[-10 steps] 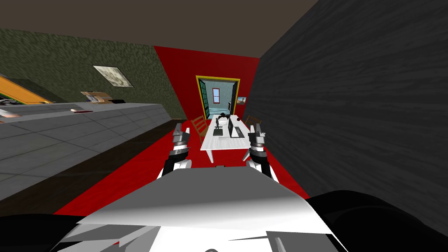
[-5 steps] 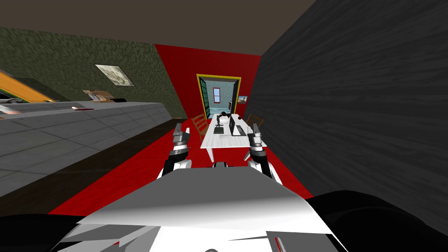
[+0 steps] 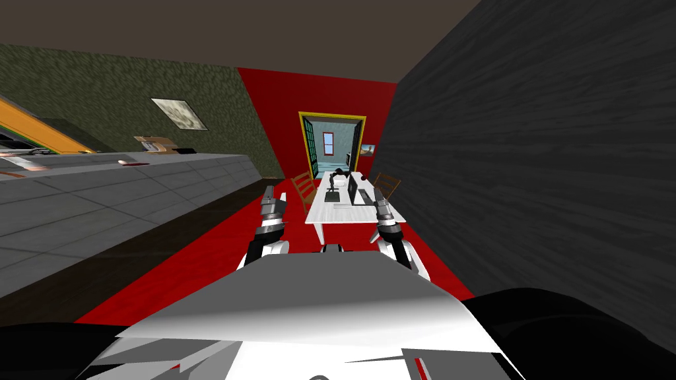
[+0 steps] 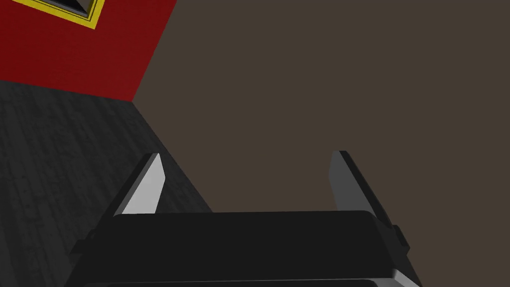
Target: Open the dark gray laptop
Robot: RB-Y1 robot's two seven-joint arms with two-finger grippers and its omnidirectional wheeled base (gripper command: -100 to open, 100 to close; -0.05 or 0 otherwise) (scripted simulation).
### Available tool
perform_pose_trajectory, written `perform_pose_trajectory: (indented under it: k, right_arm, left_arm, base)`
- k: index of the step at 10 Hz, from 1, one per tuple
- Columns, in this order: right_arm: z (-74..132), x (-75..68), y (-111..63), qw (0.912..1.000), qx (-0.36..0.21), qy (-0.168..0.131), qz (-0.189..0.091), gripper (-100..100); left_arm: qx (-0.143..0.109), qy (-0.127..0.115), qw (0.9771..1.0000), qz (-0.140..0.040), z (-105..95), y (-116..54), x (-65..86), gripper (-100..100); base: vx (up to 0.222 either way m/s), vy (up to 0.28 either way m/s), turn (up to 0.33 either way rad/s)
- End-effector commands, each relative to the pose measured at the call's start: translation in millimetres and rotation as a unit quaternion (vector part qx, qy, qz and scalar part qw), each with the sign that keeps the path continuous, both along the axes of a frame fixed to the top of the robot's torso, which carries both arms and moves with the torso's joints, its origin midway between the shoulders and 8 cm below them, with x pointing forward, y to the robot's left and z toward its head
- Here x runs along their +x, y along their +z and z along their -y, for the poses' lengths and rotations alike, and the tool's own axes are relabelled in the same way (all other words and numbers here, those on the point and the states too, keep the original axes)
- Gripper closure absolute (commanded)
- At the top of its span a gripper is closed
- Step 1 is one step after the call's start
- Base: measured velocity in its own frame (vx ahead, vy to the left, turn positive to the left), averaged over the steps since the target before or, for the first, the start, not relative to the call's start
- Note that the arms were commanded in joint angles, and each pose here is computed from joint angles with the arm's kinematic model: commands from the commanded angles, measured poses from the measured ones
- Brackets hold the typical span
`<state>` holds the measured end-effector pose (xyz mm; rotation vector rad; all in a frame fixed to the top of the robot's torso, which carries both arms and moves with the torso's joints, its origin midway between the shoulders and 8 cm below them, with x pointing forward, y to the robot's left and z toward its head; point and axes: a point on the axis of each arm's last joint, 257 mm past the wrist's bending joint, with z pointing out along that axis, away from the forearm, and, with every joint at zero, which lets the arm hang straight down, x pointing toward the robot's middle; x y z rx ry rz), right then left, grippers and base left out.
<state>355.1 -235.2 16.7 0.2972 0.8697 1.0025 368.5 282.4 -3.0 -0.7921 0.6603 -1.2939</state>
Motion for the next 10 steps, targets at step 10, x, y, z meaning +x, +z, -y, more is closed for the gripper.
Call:
perform_pose_trajectory:
  k: [10]
  right_arm:
    - [5,25.3,-25.5,0.9590,-0.247,-0.138,0.012,-100]
  left_arm:
    - [0.000,0.000,1.0000,0.000,0.0,0.0,0.0,0]
  base:
    - [0.008,0.032,0.023]
